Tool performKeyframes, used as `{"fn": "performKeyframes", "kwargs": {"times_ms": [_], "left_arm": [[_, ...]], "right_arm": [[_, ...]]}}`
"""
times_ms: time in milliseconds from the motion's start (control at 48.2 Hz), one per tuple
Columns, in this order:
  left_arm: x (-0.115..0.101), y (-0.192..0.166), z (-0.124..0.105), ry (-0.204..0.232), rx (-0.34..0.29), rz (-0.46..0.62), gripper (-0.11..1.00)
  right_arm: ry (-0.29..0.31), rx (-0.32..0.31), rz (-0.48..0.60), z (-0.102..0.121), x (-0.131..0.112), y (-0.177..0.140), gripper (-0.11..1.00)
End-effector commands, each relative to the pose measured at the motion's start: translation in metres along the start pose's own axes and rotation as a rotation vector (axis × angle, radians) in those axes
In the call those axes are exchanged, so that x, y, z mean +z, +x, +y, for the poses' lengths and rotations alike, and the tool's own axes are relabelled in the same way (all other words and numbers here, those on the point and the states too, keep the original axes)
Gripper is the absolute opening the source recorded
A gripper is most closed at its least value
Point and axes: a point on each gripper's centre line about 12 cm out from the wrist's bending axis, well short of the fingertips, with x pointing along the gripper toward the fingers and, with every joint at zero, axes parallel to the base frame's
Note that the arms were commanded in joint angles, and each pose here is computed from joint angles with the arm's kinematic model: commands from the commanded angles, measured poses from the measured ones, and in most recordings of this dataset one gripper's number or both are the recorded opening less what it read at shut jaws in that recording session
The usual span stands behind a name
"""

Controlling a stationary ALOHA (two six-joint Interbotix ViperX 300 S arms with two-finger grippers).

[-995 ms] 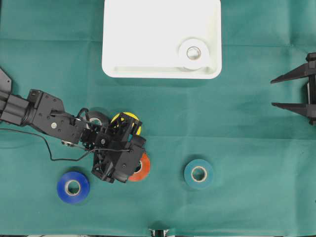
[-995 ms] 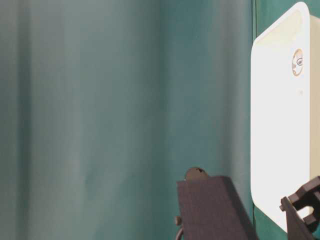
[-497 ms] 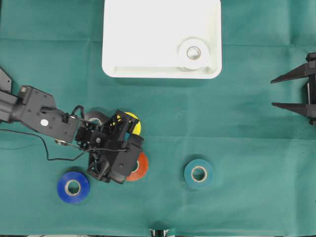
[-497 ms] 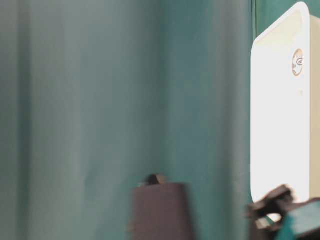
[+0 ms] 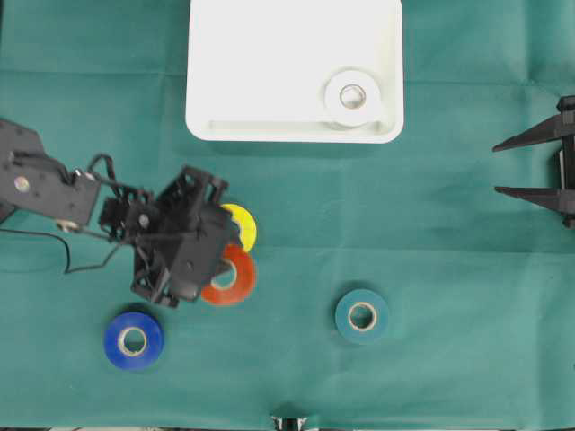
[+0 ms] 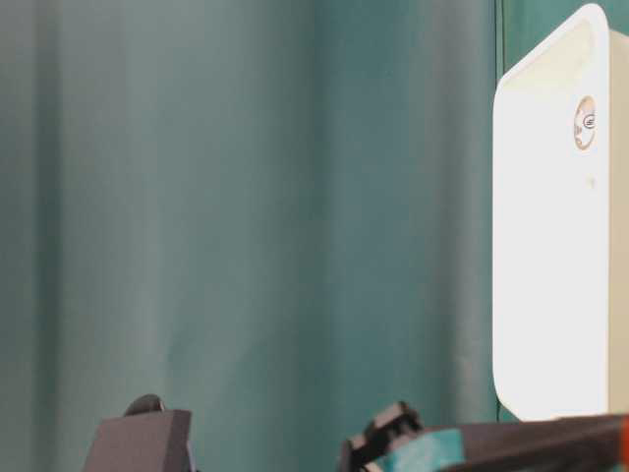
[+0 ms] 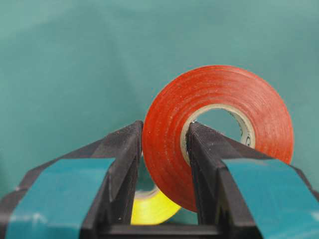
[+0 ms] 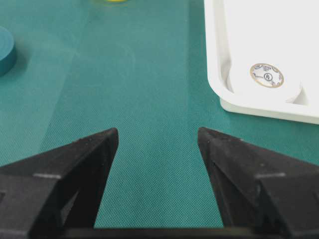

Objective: Put the tape into the white case with the left arm.
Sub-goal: 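Grip the red tape through its core and lift it, then carry the red tape into the tray's left side and release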

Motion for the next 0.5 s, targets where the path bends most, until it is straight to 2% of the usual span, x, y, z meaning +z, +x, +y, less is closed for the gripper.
{"fn": "performKeyframes", "kwargs": {"times_ms": [0, 145, 352, 477], "left_arm": [[0.007, -0.014, 0.012, -0.018, 0.030, -0.043, 0.27], [0.002, -0.024, 0.032, -0.035, 0.076, -0.050, 0.27], [-0.011, -0.032, 0.062, 0.032, 0.149, -0.030, 0.27], [-0.019, -0.035, 0.083, 0.045, 0.195, -0.011, 0.27]], "right_arm": [[0.000, 0.002, -0.015, 0.000, 0.005, 0.001, 0.98], [0.000, 0.002, -0.015, 0.000, 0.005, 0.001, 0.98], [0.000, 0.002, -0.016, 0.000, 0.006, 0.001, 0.98], [0.000, 0.004, -0.016, 0.000, 0.006, 0.001, 0.98]]}}
